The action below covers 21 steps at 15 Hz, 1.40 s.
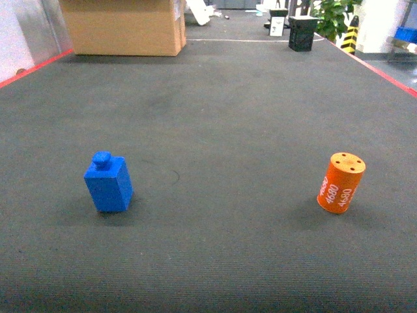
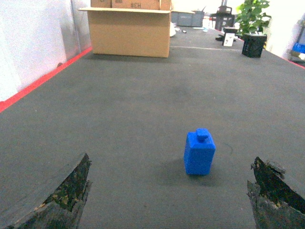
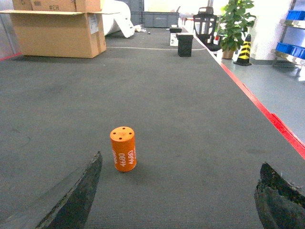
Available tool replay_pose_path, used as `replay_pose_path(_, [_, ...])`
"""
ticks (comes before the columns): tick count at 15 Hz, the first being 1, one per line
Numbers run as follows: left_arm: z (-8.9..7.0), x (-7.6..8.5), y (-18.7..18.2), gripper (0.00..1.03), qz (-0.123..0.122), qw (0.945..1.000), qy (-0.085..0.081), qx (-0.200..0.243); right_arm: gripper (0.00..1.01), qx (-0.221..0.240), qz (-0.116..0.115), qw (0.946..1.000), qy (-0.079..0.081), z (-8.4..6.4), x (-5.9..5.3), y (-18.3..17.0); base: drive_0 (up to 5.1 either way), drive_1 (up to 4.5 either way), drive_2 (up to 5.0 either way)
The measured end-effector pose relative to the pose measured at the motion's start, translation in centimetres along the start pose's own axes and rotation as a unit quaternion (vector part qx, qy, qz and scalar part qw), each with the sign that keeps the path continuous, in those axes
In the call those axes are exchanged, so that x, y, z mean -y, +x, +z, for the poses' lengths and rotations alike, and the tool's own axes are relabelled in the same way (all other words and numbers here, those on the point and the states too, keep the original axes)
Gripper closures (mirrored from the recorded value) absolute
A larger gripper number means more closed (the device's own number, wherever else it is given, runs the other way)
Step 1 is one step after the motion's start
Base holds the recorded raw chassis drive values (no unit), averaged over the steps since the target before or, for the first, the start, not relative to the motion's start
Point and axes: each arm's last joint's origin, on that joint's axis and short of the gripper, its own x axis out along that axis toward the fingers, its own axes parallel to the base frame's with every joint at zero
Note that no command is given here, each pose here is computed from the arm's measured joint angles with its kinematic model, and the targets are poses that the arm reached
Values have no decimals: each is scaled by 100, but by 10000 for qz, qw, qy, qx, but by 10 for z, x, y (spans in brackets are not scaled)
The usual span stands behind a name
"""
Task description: Sort blue parts and orange caps into right shelf containers
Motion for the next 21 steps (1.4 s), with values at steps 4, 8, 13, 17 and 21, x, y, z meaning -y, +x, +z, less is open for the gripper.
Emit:
replay_pose_path(4, [0, 0, 0, 5, 4, 10000, -2, 21, 3, 4, 0, 10000, 0, 0, 0, 0, 0, 0, 0])
replay_pose_path(8, [0, 0, 0, 5, 2, 10000, -2, 19, 3, 6, 0, 10000, 0, 0, 0, 0, 0, 0, 0])
replay_pose_path(13, [0, 0, 0, 5, 2, 10000, 0, 21, 3, 4, 0, 10000, 0, 0, 0, 0, 0, 0, 0])
replay_pose_path(17, [0, 0, 0, 5, 2, 10000, -2, 19, 3, 4, 0, 10000, 0, 0, 0, 0, 0, 0, 0])
replay_pose_path(21, [0, 0, 0, 5, 4, 10000, -2, 21, 3, 4, 0, 10000, 0, 0, 0, 0, 0, 0, 0])
